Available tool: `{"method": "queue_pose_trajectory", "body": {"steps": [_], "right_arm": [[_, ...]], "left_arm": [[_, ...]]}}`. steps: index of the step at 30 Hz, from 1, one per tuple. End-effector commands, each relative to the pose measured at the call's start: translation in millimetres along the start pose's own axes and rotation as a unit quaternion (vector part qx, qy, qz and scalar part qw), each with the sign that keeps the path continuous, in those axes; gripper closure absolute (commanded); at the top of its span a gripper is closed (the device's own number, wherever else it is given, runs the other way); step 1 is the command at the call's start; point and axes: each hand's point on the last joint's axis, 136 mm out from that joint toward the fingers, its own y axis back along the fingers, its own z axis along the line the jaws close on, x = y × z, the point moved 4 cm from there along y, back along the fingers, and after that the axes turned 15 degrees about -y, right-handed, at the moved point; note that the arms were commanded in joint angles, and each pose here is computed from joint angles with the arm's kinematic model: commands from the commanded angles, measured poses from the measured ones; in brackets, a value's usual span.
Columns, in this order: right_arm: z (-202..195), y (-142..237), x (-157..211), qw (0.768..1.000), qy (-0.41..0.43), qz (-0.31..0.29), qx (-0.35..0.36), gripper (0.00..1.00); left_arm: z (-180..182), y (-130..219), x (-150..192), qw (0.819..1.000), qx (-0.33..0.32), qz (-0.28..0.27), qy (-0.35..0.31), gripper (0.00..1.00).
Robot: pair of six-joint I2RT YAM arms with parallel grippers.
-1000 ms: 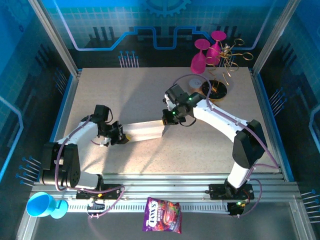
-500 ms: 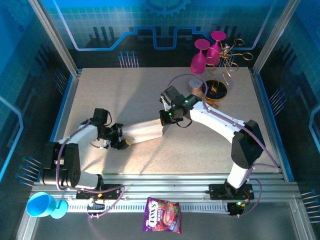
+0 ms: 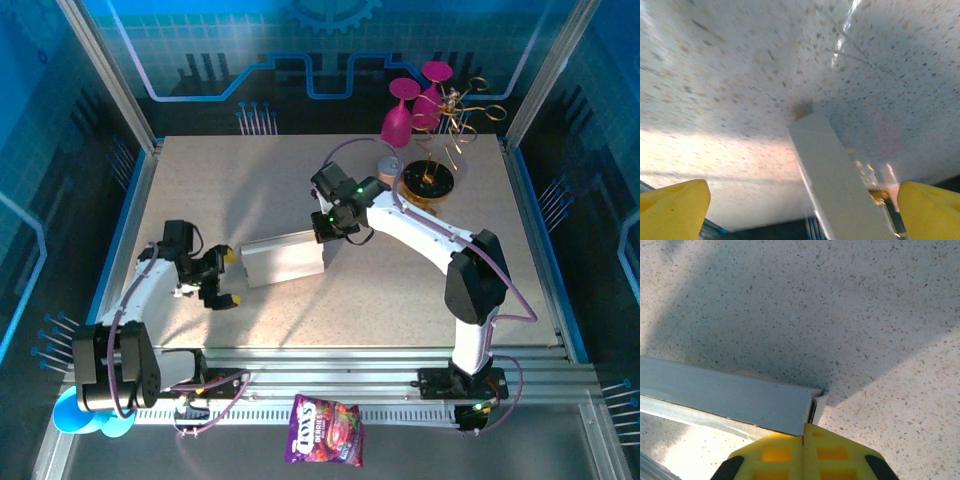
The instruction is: Fold the paper box
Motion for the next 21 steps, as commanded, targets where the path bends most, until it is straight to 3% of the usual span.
{"method": "queue_pose_trajectory", "body": {"steps": [1,5,6,8,10,13,18,21], "right_arm": [[0.9,-2.8,5.7,1.0,0.012,0.02,0.015,1.0],[2.6,-1.8,6.1,1.0,0.013,0.023,0.011,1.0],[2.8,-1.1,6.3,1.0,0.014,0.023,0.011,1.0],[2.7,-0.1,6.6,1.0,0.014,0.023,0.011,1.0],[3.0,0.4,6.5,1.0,0.016,0.022,0.011,1.0],[3.2,-0.1,6.3,0.999,0.017,0.025,0.01,1.0],[3.9,-0.2,6.6,0.999,0.017,0.027,0.008,1.0],[3.4,0.0,6.5,0.999,0.017,0.028,0.008,1.0]], "left_arm": [[13.8,39.3,-7.8,0.989,-0.067,-0.089,-0.093,0.07],[-0.4,80.3,-13.3,0.954,-0.078,-0.175,-0.232,0.24],[-12.7,87.0,-10.6,0.936,-0.058,-0.182,-0.297,0.32],[-39.4,96.2,5.1,0.89,0.001,-0.176,-0.421,0.61],[-56.7,99.3,29.1,0.829,0.039,-0.153,-0.536,0.72],[-58.0,96.4,42.9,0.771,-0.005,-0.14,-0.622,0.74],[-64.6,86.1,53.2,0.712,-0.019,-0.113,-0.693,0.65],[-67.4,81.8,54.0,0.692,-0.034,-0.104,-0.713,0.64]]}}
